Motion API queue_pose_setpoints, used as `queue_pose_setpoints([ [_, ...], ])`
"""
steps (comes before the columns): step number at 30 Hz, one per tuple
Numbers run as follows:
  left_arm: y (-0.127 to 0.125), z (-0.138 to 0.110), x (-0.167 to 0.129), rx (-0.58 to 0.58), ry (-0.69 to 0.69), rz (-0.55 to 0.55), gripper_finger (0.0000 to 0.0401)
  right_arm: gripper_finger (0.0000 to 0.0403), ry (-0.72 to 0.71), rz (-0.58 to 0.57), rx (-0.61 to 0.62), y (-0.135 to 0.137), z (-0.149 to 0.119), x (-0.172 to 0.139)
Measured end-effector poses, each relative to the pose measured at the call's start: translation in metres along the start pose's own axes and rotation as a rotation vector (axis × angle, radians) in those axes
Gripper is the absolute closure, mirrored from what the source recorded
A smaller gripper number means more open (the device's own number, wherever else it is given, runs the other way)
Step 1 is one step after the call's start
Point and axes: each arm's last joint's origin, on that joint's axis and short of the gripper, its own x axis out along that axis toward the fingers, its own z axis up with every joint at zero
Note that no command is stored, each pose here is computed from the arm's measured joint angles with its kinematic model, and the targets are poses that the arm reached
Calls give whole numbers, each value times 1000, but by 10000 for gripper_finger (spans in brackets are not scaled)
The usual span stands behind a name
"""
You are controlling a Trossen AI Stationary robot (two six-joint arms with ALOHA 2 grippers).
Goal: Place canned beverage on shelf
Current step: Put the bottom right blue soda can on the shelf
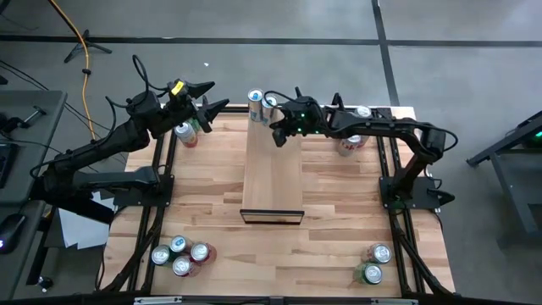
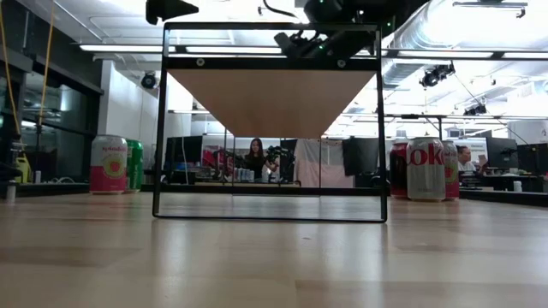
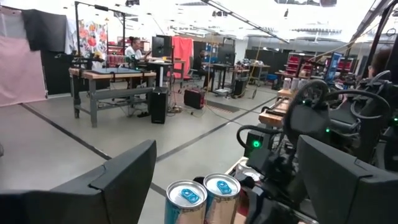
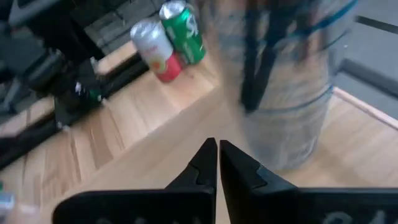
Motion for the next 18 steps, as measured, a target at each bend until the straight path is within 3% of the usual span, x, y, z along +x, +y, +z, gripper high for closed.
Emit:
queue_pose_setpoints([
  [18,0,0,0,3,1,1,78,403,-64,-40,38,-13,10,0],
])
